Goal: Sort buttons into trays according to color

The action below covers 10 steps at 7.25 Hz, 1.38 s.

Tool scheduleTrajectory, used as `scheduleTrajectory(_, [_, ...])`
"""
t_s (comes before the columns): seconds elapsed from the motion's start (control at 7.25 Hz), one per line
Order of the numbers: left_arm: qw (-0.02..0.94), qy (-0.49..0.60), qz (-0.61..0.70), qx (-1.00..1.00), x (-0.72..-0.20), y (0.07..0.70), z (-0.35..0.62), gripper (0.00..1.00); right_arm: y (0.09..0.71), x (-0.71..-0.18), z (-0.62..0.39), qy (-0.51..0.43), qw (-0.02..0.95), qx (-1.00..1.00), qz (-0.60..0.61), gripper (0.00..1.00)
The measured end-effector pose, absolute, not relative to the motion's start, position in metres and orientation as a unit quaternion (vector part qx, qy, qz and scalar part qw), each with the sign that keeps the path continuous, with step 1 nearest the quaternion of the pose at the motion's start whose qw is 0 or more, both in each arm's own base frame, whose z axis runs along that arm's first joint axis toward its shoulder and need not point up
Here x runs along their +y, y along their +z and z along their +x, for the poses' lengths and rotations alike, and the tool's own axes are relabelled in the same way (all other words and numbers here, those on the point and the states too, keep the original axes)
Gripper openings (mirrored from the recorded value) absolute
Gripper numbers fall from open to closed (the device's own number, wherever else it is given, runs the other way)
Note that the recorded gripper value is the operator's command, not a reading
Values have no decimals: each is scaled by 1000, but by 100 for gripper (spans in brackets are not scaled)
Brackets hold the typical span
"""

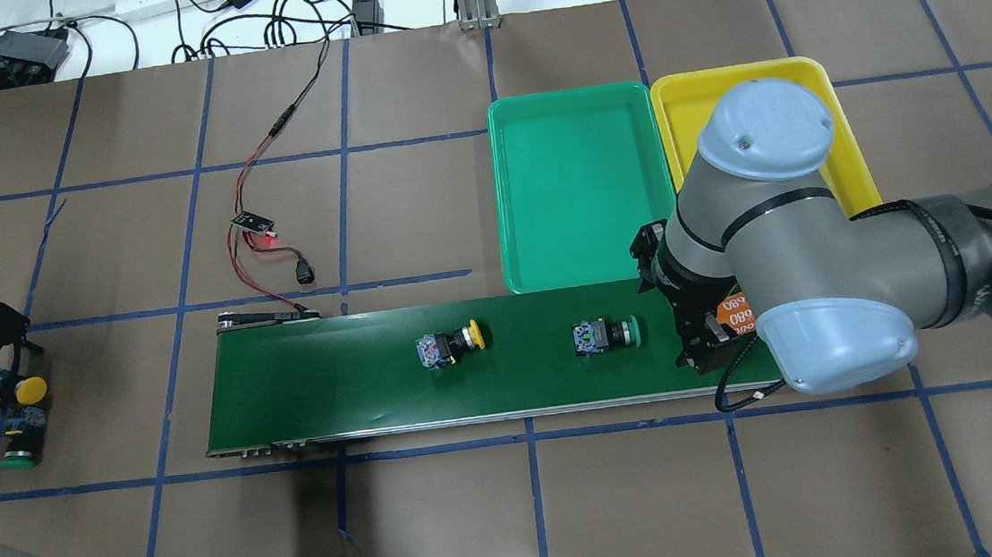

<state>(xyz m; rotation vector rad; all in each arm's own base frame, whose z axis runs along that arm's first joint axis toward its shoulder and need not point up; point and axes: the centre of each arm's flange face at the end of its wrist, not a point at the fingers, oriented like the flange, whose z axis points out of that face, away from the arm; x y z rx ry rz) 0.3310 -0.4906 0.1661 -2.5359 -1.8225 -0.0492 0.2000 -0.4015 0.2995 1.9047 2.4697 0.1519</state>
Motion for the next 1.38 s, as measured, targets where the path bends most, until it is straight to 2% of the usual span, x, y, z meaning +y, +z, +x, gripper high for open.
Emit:
scheduleTrajectory(0.14, [7,-16,-812,-584,-491,168,332,0,291,-404,202,53,6,790,610,100])
scheduleTrajectory(0.83, [5,-9,-796,-606,-509,192,320,0,256,-415,210,81,-6,779,621,100])
scheduleTrajectory(0.97, [10,-1,-788,-615,-523,204,294,0,248,-416,211,88,-12,778,622,79])
scheduleTrajectory(1.1, [20,1,-780,-625,-533,216,261,0,241,-416,211,93,-18,777,623,29])
scheduleTrajectory(1.24, [34,0,-768,-640,-538,228,229,0,237,-415,210,96,-23,774,625,0])
scheduleTrajectory(1.38, [46,-3,-752,-658,-540,243,195,0,235,-415,210,96,-25,773,627,0])
